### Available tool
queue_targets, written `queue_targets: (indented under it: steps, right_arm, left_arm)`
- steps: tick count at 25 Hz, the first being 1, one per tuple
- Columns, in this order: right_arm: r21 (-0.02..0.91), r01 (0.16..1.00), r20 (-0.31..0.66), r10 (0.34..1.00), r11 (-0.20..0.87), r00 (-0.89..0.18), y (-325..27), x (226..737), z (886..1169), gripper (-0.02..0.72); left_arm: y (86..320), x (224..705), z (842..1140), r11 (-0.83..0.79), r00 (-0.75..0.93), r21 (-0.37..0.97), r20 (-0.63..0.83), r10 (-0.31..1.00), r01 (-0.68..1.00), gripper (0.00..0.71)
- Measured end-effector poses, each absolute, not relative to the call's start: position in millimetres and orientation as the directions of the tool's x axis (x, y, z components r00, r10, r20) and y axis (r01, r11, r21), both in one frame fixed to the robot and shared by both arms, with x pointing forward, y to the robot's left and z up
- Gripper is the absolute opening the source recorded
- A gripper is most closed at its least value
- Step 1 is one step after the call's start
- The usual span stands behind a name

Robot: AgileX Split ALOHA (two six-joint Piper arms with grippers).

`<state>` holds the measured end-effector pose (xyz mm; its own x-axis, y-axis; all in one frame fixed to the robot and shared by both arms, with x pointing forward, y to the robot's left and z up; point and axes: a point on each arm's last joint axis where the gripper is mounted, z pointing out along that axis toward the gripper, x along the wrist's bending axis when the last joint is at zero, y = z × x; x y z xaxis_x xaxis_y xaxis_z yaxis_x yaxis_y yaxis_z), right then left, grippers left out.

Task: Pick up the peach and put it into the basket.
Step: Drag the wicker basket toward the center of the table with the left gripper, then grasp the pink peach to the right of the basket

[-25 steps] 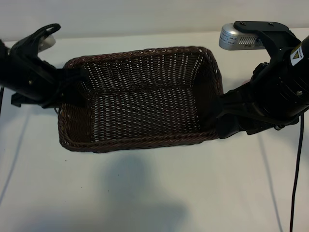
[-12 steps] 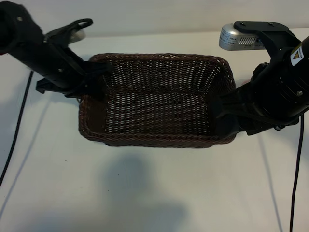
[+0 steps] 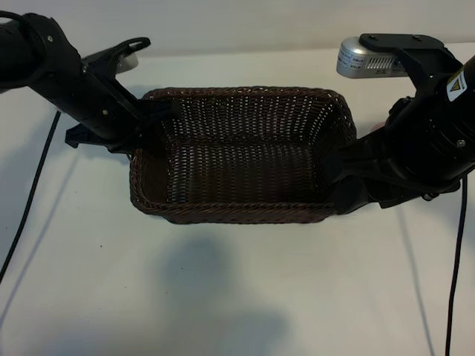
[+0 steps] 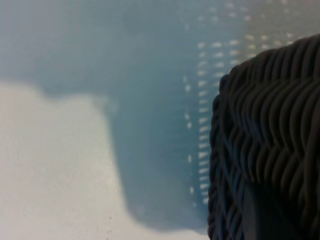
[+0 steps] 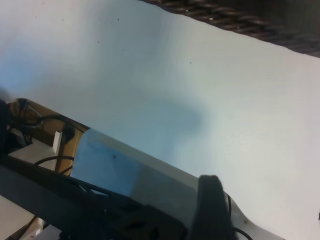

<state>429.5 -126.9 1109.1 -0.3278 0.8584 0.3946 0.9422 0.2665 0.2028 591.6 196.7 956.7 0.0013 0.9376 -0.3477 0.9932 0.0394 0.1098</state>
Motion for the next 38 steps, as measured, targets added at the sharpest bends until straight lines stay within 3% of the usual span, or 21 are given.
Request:
queue_targets:
  steps: [10, 13, 15, 21, 24, 38]
  right_arm:
    - [0.201, 0.942, 0.394, 0.859, 0.267, -0.328, -127, 429, 1109, 0.496]
    - [0.201, 0.942, 0.394, 0.859, 0.267, -0.328, -127, 429, 1109, 0.496]
    - [0.201, 0.942, 0.394, 0.859, 0.267, -0.328, -127, 429, 1109, 0.496]
    - [0.201, 0.942, 0.394, 0.859, 0.267, -0.328, -127, 429, 1109, 0.496]
    - [0.201, 0.942, 0.394, 0.859, 0.267, -0.328, -127, 429, 1109, 0.496]
    - [0.196, 0.943, 0.393, 0.859, 0.27, -0.328, -127, 429, 1109, 0.496]
  left_arm:
    - [195, 593, 945, 0.038, -0.007, 0.079, -0.358, 0.934, 0.996, 0.11]
    - [194, 593, 945, 0.039, -0.008, 0.077, -0.36, 0.933, 0.996, 0.142]
    - [194, 593, 945, 0.044, -0.014, 0.074, -0.368, 0.93, 0.996, 0.204]
    - [193, 592, 950, 0.05, -0.022, 0.065, -0.378, 0.925, 0.997, 0.481]
    - [195, 589, 964, 0.048, -0.009, 0.093, -0.375, 0.927, 0.995, 0.56]
    - [204, 541, 1060, -0.015, 0.101, 0.218, -0.386, 0.917, 0.976, 0.58]
